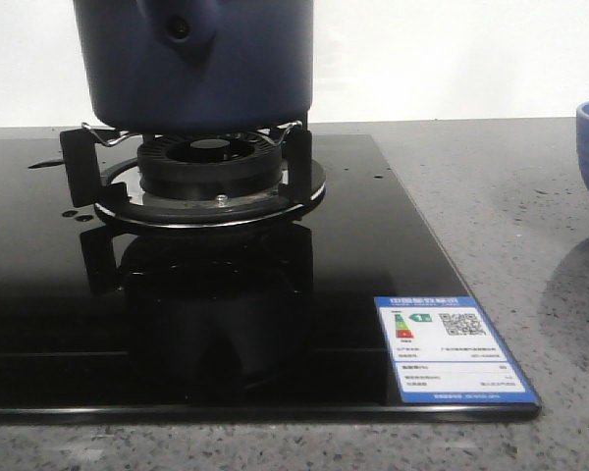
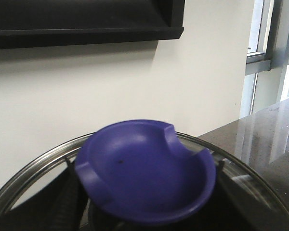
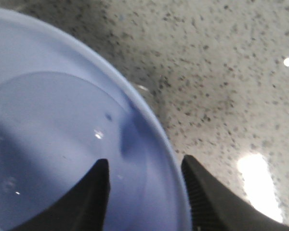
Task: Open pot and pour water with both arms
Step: 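Lift the bowl with the right gripper and carry it over the pot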
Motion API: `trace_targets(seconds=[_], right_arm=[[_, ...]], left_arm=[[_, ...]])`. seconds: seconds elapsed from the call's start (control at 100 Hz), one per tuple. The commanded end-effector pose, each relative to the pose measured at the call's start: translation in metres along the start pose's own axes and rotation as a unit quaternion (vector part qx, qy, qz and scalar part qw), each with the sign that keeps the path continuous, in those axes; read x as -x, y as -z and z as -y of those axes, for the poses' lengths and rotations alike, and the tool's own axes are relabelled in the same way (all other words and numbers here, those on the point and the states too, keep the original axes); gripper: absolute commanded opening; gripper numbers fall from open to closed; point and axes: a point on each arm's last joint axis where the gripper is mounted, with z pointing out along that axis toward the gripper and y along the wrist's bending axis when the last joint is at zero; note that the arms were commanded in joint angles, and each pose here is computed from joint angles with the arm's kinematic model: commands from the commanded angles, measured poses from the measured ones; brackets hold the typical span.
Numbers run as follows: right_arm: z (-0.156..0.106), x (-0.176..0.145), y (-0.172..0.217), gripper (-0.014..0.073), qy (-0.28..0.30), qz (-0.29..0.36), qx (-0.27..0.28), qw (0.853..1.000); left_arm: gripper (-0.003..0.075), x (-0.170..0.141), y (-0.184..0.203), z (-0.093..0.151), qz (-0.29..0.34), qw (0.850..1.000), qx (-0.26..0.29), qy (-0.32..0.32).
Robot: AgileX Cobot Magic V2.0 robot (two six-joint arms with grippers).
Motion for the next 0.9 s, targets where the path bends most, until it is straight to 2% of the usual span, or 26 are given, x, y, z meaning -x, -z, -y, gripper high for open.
trace_targets(seconds=[0.0, 0.17, 0.26, 0.5, 0.58, 0.72, 0.89], right_arm=[[-0.002, 0.006, 0.011, 0.0245, -0.007, 0.043, 0.015, 0.999], [-0.003, 0.007, 0.011, 0.002, -0.01, 0.047, 0.02, 0.999], [-0.003, 0.008, 0.011, -0.0071, -0.011, 0.053, 0.022, 0.998], [-0.004, 0.011, 0.016, -0.0069, -0.003, 0.082, 0.026, 0.996], [-0.005, 0.014, 0.024, -0.0069, 0.015, 0.093, 0.028, 0.995], [-0.01, 0.023, 0.05, -0.0069, 0.036, 0.105, 0.032, 0.993], [-0.023, 0.037, 0.097, -0.0069, 0.062, 0.156, 0.045, 0.985]], left_arm=[[0.0242, 0.02, 0.004, 0.007, 0.047, 0.999, -0.014, 0.018], [0.0242, 0.02, 0.004, 0.007, 0.047, 0.999, -0.014, 0.018], [0.0242, 0.02, 0.004, 0.007, 0.047, 0.999, -0.014, 0.018], [0.0242, 0.02, 0.004, 0.007, 0.048, 0.999, -0.014, 0.019], [0.0242, 0.02, 0.004, 0.006, 0.048, 0.999, -0.013, 0.019], [0.0242, 0.02, 0.004, 0.006, 0.048, 0.999, -0.011, 0.019], [0.0242, 0.02, 0.003, 0.006, 0.048, 0.999, -0.01, 0.019]])
